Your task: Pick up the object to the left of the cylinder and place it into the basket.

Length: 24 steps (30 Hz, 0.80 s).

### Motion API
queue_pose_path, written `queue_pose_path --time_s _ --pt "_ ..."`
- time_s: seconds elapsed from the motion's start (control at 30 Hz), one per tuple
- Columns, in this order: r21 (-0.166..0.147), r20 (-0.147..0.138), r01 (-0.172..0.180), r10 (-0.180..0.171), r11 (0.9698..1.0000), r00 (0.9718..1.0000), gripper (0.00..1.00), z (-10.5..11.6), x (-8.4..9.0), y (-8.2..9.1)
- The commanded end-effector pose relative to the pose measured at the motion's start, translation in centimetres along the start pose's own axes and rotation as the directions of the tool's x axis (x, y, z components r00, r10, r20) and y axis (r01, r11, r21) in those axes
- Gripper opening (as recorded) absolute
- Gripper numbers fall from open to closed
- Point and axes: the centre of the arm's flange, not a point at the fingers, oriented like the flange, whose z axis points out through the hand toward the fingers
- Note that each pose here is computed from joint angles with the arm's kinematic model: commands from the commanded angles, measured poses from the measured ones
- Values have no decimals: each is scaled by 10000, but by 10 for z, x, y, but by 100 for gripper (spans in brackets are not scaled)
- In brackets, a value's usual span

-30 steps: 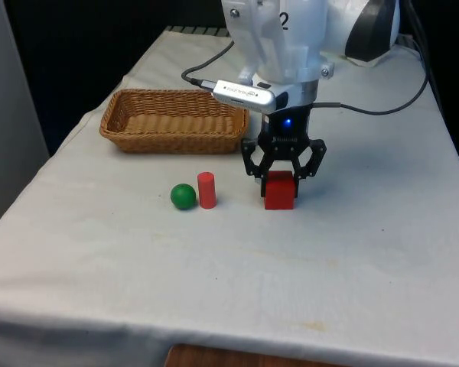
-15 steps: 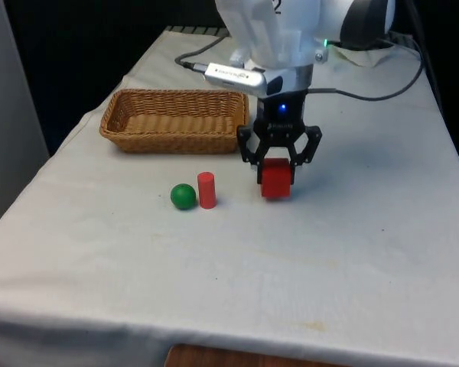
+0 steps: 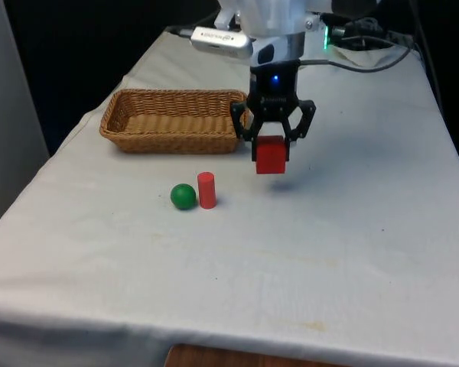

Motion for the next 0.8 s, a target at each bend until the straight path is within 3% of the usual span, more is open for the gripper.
queue_pose_path --time_s 0.0,0.47,0.7,0.73,0.77 --pt "-49 2 35 -35 10000 10000 1 -5 -3 3" --pt "231 -197 157 -153 9996 9997 1 -26 -25 21" --pt "190 -219 341 -337 9992 9992 1 -33 -44 36" --pt "292 -201 300 -295 9991 9994 1 -32 -41 34" --pt "187 -203 363 -359 9992 9992 1 -34 -47 40"
